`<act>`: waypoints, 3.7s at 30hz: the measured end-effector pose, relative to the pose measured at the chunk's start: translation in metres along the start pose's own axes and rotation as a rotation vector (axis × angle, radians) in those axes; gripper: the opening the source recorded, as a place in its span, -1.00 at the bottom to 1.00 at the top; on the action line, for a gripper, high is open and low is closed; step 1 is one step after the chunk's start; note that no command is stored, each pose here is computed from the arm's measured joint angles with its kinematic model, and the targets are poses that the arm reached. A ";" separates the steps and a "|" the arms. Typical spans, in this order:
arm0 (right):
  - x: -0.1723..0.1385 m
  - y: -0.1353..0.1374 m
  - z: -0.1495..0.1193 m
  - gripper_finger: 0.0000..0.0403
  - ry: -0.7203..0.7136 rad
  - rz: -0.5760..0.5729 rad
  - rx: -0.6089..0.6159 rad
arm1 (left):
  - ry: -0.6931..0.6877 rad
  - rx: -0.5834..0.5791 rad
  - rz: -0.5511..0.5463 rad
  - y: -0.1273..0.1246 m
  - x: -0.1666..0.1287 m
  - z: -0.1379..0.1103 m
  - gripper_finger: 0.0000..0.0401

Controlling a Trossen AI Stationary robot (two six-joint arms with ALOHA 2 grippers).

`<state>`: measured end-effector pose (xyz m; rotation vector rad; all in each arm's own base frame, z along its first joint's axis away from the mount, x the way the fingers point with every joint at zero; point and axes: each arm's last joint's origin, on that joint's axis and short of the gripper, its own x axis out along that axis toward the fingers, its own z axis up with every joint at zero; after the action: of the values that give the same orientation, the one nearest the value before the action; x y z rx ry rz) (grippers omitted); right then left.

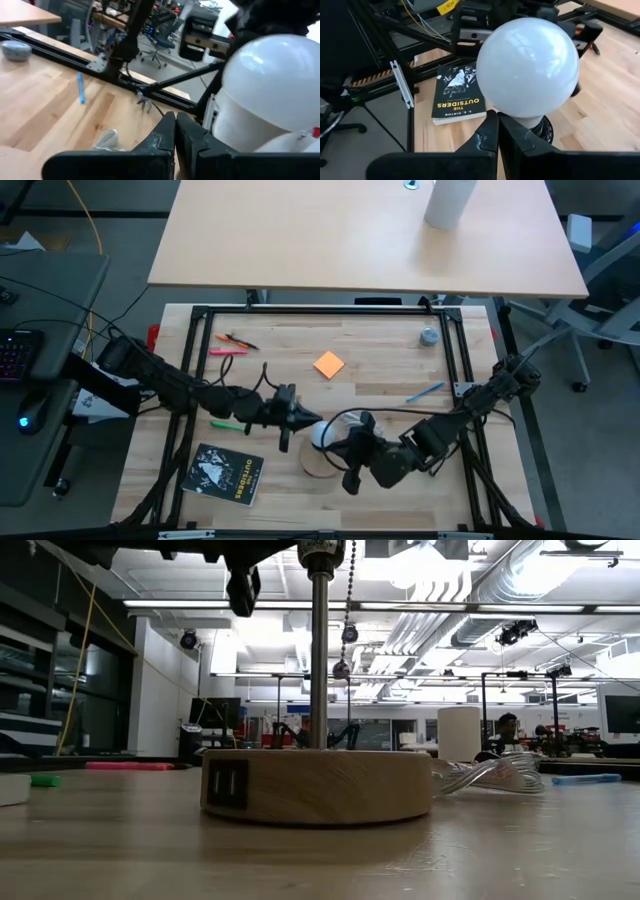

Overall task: Screw lightbulb
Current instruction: Remove the white lightbulb from the lamp

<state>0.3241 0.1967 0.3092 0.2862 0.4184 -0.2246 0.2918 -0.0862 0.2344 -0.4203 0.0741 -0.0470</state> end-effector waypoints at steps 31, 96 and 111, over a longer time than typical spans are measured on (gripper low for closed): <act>-0.021 -0.027 -0.008 -1.00 0.154 -0.187 -0.078 | 0.102 -0.118 -0.168 -0.050 -0.017 -0.028 -1.00; 0.011 -0.001 -0.012 -1.00 0.045 -0.038 -0.116 | 0.020 0.011 -0.021 -0.023 0.031 -0.004 -1.00; -0.022 -0.024 0.005 -1.00 0.061 -0.159 -0.146 | 0.102 0.042 -0.025 -0.038 0.019 -0.010 -1.00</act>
<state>0.2998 0.1760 0.3176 0.1164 0.5159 -0.3401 0.3089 -0.1257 0.2396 -0.3765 0.1680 -0.0947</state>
